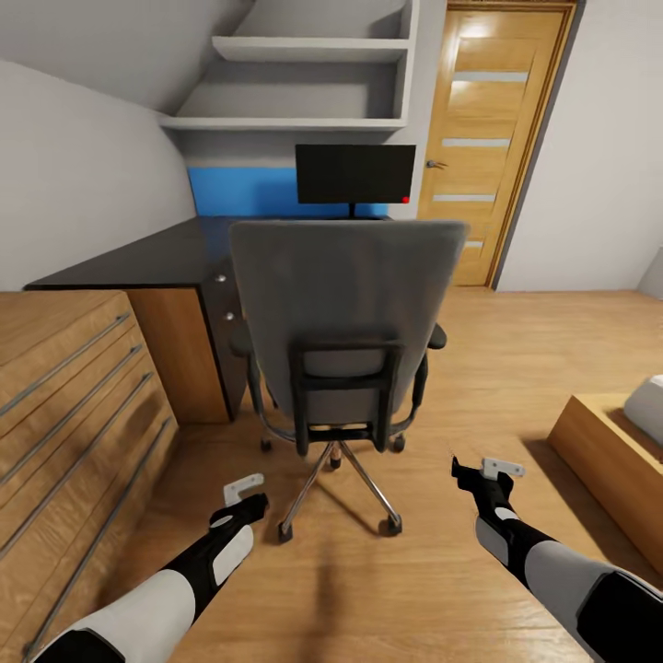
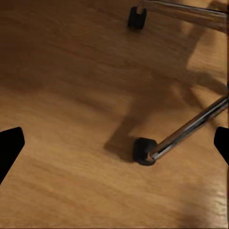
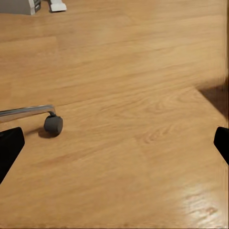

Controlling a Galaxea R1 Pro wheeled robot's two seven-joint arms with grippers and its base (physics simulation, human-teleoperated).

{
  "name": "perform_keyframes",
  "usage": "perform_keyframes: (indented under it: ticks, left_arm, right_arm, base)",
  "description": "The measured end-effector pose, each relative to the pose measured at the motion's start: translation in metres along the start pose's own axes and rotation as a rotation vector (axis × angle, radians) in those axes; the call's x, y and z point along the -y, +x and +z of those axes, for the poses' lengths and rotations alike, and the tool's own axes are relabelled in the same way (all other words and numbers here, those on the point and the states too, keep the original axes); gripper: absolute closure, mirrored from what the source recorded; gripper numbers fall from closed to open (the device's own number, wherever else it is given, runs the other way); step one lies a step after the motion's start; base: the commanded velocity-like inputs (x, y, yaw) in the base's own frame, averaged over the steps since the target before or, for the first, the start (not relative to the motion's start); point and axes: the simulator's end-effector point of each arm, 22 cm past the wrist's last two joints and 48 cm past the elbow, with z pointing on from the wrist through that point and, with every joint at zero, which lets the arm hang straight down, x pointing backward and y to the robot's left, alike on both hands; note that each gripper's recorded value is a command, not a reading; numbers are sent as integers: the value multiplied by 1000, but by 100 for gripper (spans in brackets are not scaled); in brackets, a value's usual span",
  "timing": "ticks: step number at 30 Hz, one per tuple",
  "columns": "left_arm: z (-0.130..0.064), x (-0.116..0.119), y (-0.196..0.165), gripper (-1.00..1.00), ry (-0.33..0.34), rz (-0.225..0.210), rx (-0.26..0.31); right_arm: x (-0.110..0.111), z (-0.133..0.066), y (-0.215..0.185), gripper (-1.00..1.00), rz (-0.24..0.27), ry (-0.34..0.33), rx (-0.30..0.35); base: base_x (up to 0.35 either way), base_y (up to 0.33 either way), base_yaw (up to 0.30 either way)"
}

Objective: In the bedroom, organize the workspace by keeping the computer under the desk, ensuring the monitor is on the desk, placing the keyboard on the desk next to the monitor, placing the mouse on the desk next to the keyboard, moving the folder from the swivel chair onto the desk next to the mouse, stacking the notebook on top of the folder with the pen on top of the notebook, and positioning the swivel chair next to the desk.

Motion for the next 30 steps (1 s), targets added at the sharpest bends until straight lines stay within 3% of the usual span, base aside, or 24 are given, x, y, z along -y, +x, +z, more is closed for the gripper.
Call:
perform_keyframes:
  ticks: [9,18,23,30]
  left_arm:
    - [0,1,2,-100,0,1,-5]
    - [-2,5,24,-100,-4,43,-34]
    - [-5,16,16,-100,12,39,25]
    - [-9,29,8,-100,32,25,77]
  right_arm:
    - [-3,-1,-1,-100,2,-2,7]
    - [-21,-3,1,-100,13,-21,6]
    - [-28,-5,2,-100,15,-28,4]
    - [-79,-16,11,-100,35,-92,-10]
  base:
    - [-281,-215,9]
    - [-224,-259,133]
    - [-65,-167,151]
    - [-11,-30,31]
